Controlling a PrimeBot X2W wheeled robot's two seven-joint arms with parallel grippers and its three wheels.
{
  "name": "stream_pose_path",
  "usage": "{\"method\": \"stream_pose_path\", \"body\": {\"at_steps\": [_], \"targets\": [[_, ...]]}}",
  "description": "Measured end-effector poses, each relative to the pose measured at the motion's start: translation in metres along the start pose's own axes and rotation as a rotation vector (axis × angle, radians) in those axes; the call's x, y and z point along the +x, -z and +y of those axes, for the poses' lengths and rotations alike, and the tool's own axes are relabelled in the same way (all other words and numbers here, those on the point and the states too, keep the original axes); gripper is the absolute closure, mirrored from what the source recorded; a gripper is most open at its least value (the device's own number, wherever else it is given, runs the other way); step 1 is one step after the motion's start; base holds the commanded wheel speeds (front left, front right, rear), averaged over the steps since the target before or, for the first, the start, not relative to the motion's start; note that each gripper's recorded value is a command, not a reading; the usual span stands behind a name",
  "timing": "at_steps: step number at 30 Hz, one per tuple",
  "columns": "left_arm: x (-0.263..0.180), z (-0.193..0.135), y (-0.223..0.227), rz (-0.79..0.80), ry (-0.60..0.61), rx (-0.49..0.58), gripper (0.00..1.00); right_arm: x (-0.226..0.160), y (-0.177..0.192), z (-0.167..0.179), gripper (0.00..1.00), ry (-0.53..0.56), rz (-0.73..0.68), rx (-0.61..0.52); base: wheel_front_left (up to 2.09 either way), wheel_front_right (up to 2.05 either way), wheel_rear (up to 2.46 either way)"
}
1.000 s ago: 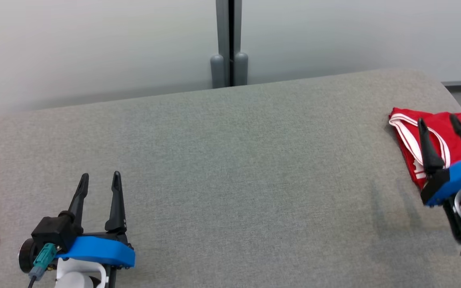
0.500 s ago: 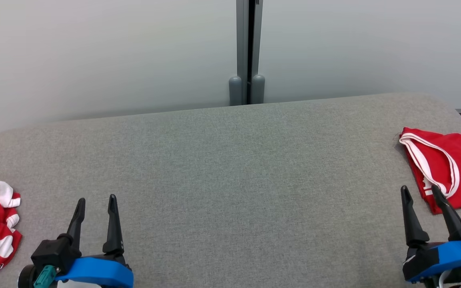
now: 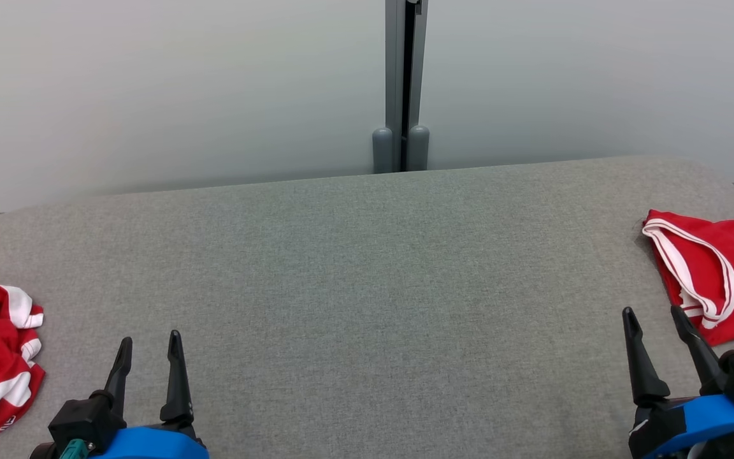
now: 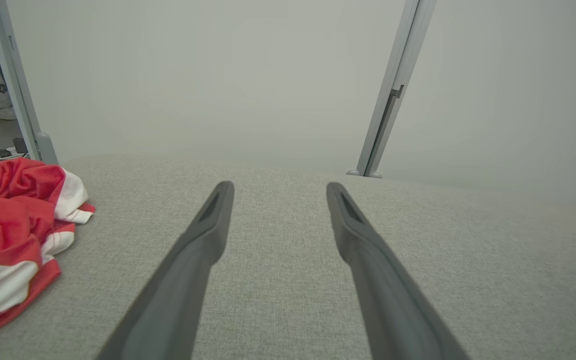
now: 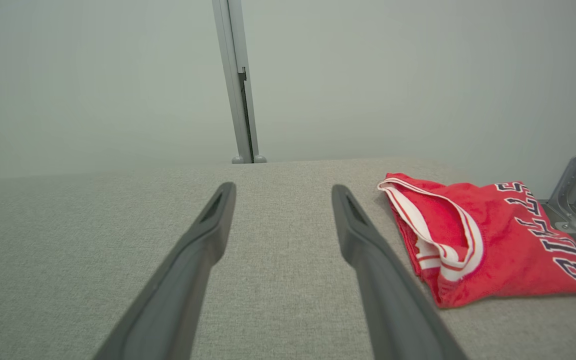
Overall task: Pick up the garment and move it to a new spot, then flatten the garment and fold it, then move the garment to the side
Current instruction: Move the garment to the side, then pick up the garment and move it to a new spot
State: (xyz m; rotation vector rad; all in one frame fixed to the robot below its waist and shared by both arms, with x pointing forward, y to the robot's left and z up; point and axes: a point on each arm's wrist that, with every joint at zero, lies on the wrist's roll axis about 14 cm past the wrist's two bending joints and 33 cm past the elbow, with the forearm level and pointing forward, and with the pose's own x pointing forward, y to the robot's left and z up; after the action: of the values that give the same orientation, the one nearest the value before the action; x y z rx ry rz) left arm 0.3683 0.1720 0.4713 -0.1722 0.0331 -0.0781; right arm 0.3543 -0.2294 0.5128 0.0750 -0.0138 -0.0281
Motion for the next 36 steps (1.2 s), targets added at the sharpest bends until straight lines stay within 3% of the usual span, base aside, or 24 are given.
{"method": "stream_pose_path", "body": {"at_steps": [13,22,36], "targets": [[-0.004,0.003,0.001,0.002,-0.013,-0.004,0.00,0.004,0.008,0.007,0.00,-0.025,0.019,0.007,0.00,0.00,0.00],[-0.025,0.030,-0.008,-0.032,-0.103,-0.007,0.00,0.022,0.017,0.050,0.00,-0.149,0.038,0.022,0.00,0.00,0.00],[-0.092,0.097,-0.015,-0.064,-0.342,0.004,0.00,0.051,0.022,0.132,0.00,-0.382,0.051,0.011,0.00,0.00,0.00]]}}
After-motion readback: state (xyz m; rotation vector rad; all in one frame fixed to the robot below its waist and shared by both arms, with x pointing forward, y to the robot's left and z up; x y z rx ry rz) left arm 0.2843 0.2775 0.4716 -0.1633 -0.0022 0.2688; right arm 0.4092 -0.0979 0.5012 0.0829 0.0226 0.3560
